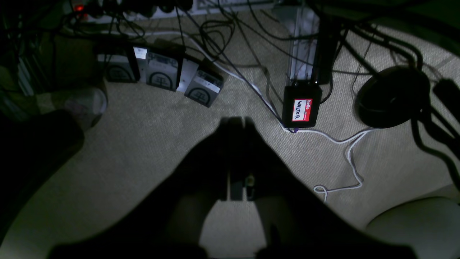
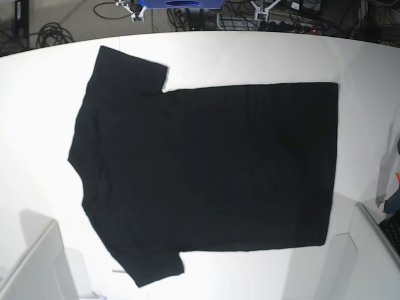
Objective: Fold the T-shirt properly
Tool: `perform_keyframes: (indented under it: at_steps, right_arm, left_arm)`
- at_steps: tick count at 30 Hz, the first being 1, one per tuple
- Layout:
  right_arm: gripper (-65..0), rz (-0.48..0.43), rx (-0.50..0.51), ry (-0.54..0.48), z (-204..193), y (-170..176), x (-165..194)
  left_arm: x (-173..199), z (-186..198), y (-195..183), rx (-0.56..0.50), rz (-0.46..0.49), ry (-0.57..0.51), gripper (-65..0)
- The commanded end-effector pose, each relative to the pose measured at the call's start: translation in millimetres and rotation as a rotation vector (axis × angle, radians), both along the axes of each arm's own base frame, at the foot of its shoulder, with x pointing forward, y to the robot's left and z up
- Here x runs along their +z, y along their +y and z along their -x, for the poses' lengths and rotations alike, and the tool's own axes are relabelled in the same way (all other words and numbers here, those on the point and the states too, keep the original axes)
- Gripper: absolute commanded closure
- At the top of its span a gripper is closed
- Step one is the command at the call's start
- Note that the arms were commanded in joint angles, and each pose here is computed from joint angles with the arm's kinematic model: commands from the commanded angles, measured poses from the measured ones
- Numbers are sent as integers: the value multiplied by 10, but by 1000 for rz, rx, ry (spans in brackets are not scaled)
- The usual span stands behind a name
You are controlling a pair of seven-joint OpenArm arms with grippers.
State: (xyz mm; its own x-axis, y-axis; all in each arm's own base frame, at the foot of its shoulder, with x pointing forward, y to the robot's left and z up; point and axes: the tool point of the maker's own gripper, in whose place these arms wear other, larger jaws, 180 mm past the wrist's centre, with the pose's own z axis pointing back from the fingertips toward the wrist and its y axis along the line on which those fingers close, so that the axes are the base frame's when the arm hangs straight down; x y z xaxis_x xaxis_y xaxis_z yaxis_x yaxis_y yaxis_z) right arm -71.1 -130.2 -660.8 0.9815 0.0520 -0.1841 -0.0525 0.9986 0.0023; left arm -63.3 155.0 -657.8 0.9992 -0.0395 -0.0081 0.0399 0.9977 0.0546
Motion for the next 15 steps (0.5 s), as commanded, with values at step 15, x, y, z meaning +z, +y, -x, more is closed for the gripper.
perform_keyframes:
  at_steps: [15]
  right_arm:
    - [0,15,6,-2,-2,-63,1]
  left_arm:
    - [13,191,17,9,-8,92,0]
